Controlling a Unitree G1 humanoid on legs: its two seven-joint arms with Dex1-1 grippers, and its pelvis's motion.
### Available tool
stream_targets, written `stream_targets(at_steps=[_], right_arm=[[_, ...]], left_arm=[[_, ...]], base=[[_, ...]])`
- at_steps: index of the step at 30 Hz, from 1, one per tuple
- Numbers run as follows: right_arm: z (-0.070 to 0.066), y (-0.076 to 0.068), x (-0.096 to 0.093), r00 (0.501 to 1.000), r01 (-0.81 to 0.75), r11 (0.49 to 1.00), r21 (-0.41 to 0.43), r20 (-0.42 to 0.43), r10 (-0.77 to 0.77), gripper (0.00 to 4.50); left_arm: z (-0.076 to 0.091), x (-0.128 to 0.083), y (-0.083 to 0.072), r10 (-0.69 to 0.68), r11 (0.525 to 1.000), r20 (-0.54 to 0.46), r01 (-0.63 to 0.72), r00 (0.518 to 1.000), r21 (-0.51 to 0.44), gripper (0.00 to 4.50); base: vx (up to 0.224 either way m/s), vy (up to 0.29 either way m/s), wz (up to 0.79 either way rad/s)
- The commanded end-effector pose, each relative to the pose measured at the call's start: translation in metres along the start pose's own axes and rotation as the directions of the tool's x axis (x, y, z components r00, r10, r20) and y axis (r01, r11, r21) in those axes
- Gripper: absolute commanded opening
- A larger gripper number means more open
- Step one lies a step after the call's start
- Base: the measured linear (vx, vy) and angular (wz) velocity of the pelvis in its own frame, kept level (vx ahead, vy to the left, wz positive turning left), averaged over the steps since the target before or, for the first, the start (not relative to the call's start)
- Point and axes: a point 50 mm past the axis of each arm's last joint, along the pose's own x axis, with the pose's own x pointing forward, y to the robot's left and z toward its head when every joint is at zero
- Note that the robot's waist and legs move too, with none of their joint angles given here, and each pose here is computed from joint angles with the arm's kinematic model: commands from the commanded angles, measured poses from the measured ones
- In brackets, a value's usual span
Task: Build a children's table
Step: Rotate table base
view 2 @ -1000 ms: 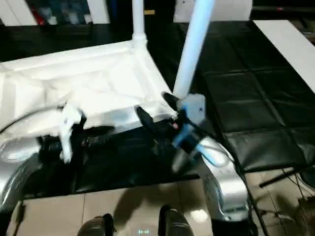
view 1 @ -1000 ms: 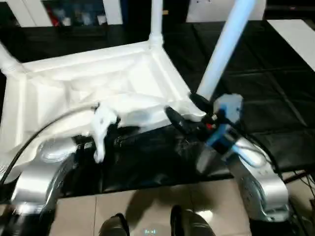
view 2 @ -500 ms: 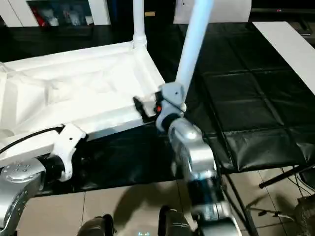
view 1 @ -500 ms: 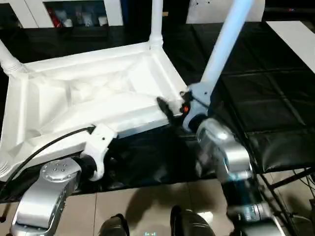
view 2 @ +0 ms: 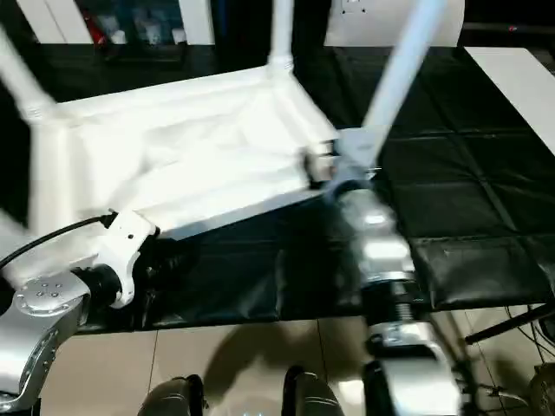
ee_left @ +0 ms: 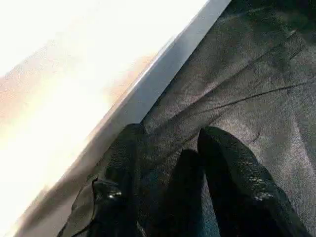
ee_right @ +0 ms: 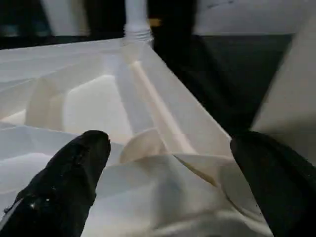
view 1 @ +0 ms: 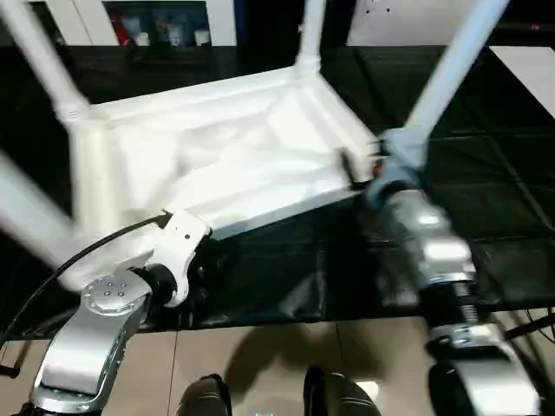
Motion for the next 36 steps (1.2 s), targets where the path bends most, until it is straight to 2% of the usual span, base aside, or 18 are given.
stream_targets(at_steps=[1,2,4,7,11,13,16,17,19,20,22,27,28,29,31,34,35,36], right_arm=[[0.002,-0.028,-0.002,0.997,0.081,0.996,-0.022,0.015,-0.081,4.5],[0.006,-0.034,-0.003,0.999,0.041,0.999,-0.028,0.036,-0.04,4.5],[0.008,-0.033,-0.004,0.999,0.013,1.0,-0.022,0.052,-0.012,4.5],[0.012,-0.019,-0.009,0.988,-0.112,0.994,-0.006,0.104,0.112,4.5],[0.013,-0.008,-0.016,0.975,-0.183,0.983,-0.002,0.127,0.182,4.5],[0.009,0.012,-0.032,0.942,-0.314,0.95,0.002,0.13,0.311,4.5],[0.004,0.026,-0.045,0.903,-0.416,0.909,-0.004,0.111,0.414,4.5],[-0.002,0.036,-0.055,0.873,-0.484,0.875,0.016,0.082,0.481,4.5],[-0.002,0.036,-0.055,0.873,-0.484,0.875,0.016,0.082,0.481,4.5],[-0.008,0.048,-0.071,0.811,-0.585,0.81,0.036,0.055,0.583,4.5],[-0.01,0.054,-0.078,0.775,-0.632,0.774,0.037,0.05,0.63,4.5],[-0.011,0.06,-0.088,0.739,-0.674,0.738,0.038,0.038,0.673,4.5],[-0.011,0.06,-0.088,0.739,-0.674,0.738,0.038,0.038,0.673,4.5],[-0.01,0.061,-0.089,0.728,-0.685,0.727,0.038,0.039,0.684,4.5],[-0.008,0.066,-0.095,0.682,-0.732,0.68,0.046,0.034,0.731,4.5],[-0.007,0.073,-0.103,0.608,-0.793,0.606,0.062,0.024,0.793,4.5],[-0.007,0.077,-0.11,0.551,-0.833,0.549,0.072,0.018,0.834,4.5],[-0.007,0.077,-0.11,0.551,-0.833,0.549,0.072,0.018,0.834,4.5]], left_arm=[[0.0,0.0,0.007,0.057,0.998,0.008,-0.058,0.998,0.026,1.99],[0.002,0.004,0.008,0.073,0.996,0.027,-0.074,0.997,0.046,1.99],[0.003,0.006,0.008,0.082,0.995,0.037,-0.084,0.996,0.053,1.99],[0.008,0.009,0.007,0.11,0.992,0.094,-0.115,0.989,0.05,1.99],[0.013,0.008,0.003,0.126,0.99,0.162,-0.133,0.979,0.035,1.99],[0.016,-0.003,-0.009,0.147,0.989,0.273,-0.133,0.951,-0.066,1.99],[0.011,-0.013,-0.015,0.18,0.98,0.316,-0.143,0.932,-0.137,2.28],[0.004,-0.02,-0.017,0.221,0.97,0.337,-0.171,0.915,-0.171,2.34],[0.004,-0.02,-0.017,0.221,0.97,0.337,-0.171,0.915,-0.171,2.4],[-0.01,-0.034,-0.015,0.326,0.941,0.355,-0.266,0.876,-0.208,2.63],[-0.019,-0.043,-0.014,0.397,0.915,0.352,-0.335,0.848,-0.225,2.72],[-0.047,-0.073,-0.017,0.591,0.803,0.298,-0.511,0.75,-0.306,3.11],[-0.047,-0.073,-0.017,0.591,0.803,0.298,-0.511,0.75,-0.306,3.26],[-0.051,-0.079,-0.017,0.638,0.766,0.282,-0.555,0.716,-0.324,3.26],[-0.053,-0.088,-0.014,0.722,0.691,0.274,-0.64,0.636,-0.336,3.47],[-0.055,-0.093,-0.011,0.787,0.616,0.258,-0.705,0.56,-0.351,3.77],[-0.056,-0.094,-0.009,0.81,0.587,0.249,-0.726,0.531,-0.359,3.89],[-0.056,-0.094,-0.009,0.81,0.587,0.249,-0.726,0.531,-0.359,3.97]], base=[[0.0,0.0,0.0],[0.0,0.0,0.0],[0.0,0.0,0.0],[0.0,0.0,0.0],[0.0,0.0,0.0],[0.0,0.0,0.0],[0.0,0.0,0.0],[0.0,0.0,0.0],[0.0,0.0,0.0],[0.0,0.0,0.0],[0.0,0.0,0.0],[0.0,0.0,0.0],[0.0,0.0,0.0],[0.0,0.0,0.0],[0.0,0.0,0.0],[0.0,0.0,0.0],[0.0,0.0,0.0],[0.0,0.0,0.0]])
